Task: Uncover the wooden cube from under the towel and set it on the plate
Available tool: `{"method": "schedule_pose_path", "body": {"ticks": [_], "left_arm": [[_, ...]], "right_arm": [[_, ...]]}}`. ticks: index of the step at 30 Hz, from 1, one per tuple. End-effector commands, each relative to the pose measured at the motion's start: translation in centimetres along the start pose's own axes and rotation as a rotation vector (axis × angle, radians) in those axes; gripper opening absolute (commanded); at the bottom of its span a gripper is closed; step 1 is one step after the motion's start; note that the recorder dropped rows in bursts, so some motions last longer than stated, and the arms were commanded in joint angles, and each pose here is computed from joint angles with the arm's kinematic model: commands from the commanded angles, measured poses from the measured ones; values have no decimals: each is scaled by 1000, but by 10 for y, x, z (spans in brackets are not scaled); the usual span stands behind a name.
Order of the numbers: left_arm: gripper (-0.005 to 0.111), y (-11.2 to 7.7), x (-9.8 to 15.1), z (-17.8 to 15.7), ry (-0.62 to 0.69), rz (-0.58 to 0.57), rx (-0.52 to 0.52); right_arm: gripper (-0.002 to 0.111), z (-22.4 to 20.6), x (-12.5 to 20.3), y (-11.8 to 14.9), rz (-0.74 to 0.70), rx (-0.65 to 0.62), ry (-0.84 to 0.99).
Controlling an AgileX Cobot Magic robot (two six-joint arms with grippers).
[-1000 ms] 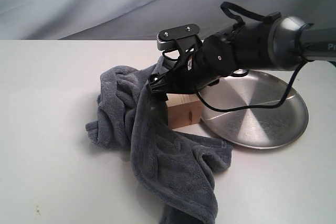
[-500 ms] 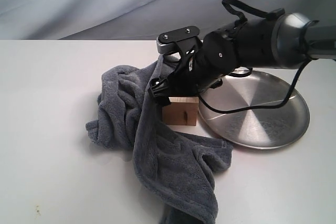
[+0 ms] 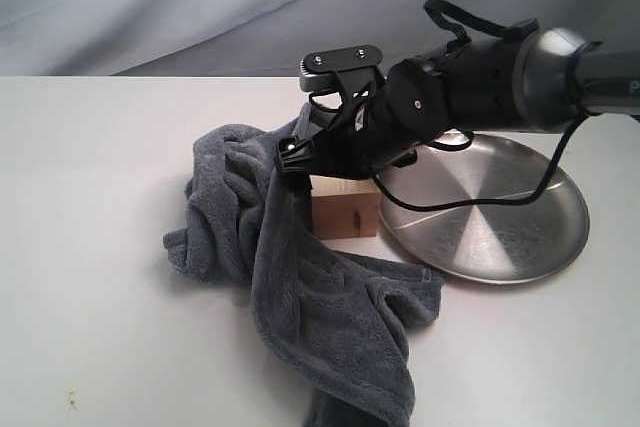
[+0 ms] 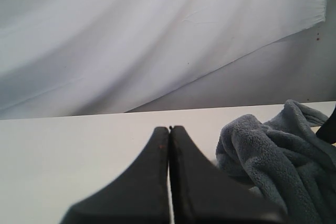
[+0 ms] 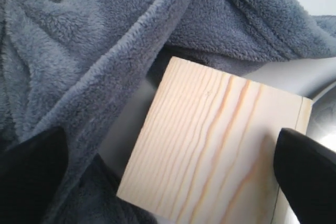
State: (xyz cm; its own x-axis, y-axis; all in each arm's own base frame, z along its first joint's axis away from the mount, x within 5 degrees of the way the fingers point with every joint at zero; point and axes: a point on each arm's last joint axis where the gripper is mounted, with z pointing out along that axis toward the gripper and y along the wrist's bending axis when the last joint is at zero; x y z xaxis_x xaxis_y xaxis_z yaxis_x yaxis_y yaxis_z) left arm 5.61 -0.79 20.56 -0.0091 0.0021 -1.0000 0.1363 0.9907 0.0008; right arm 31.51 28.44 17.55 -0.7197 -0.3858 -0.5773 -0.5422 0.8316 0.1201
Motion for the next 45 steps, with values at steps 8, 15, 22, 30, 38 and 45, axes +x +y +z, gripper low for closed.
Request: {"method": "schedule_pose_path", "body": {"ticks": [8, 15, 22, 30, 38, 45], "left_arm": [[0, 0, 0, 0, -11, -5, -3], [0, 0, 0, 0, -11, -5, -3], [0, 0, 0, 0, -11, -5, -3], [0, 0, 0, 0, -11, -5, -3], [0, 0, 0, 0, -11, -5, -3], [0, 0, 0, 0, -11, -5, -3]], "right_arm": [[95, 14, 22, -3, 17, 33, 161], [95, 13, 25, -3, 19, 41, 192], [92, 12, 28, -10, 24, 61, 239], [91, 11, 26, -10, 48, 64, 222], [98, -10, 8, -6, 67, 40, 100], [105, -15, 4, -8, 117, 35, 75]]}}
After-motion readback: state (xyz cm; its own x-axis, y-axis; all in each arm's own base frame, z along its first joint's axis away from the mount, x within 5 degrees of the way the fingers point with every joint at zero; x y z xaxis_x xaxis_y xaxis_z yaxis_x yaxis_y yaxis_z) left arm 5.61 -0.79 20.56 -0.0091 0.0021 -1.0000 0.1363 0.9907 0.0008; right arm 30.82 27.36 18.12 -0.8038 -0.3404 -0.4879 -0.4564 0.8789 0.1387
